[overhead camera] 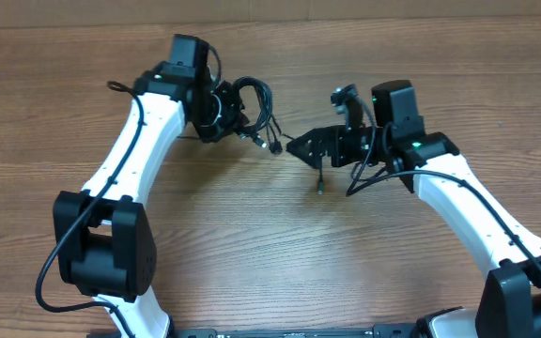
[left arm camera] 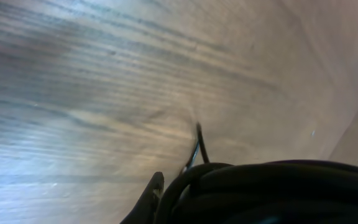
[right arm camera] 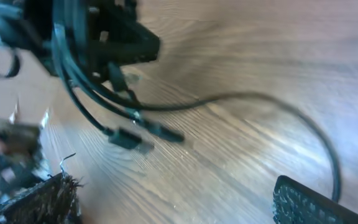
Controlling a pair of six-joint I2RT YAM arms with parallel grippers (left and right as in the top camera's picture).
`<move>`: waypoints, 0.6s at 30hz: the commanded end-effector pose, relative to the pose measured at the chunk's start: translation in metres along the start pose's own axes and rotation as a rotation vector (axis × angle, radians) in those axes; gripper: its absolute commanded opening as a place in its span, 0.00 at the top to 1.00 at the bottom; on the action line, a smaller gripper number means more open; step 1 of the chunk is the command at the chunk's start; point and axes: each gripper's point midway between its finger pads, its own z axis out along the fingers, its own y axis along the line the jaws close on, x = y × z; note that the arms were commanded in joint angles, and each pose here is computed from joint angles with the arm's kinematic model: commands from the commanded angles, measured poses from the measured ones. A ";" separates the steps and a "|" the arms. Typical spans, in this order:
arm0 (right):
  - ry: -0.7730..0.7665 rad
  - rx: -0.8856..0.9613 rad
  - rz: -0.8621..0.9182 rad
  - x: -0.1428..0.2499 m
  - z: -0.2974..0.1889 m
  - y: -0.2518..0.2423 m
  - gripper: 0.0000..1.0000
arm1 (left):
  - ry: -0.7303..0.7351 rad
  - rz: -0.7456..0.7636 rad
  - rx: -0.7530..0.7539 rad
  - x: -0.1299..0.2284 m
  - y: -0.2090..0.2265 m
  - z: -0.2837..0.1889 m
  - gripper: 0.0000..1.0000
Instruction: Untangle cables
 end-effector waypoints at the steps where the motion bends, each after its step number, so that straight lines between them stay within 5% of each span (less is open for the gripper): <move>1: -0.031 -0.090 -0.183 -0.010 0.000 0.032 0.00 | 0.028 0.150 0.075 0.012 -0.021 -0.018 0.96; 6: -0.056 -0.080 -0.278 -0.015 0.015 0.044 0.01 | 0.052 0.172 0.093 0.019 -0.025 -0.017 0.96; 18: -0.004 -0.052 -0.265 -0.001 0.031 0.039 0.54 | 0.064 0.165 0.116 0.020 -0.030 -0.017 0.95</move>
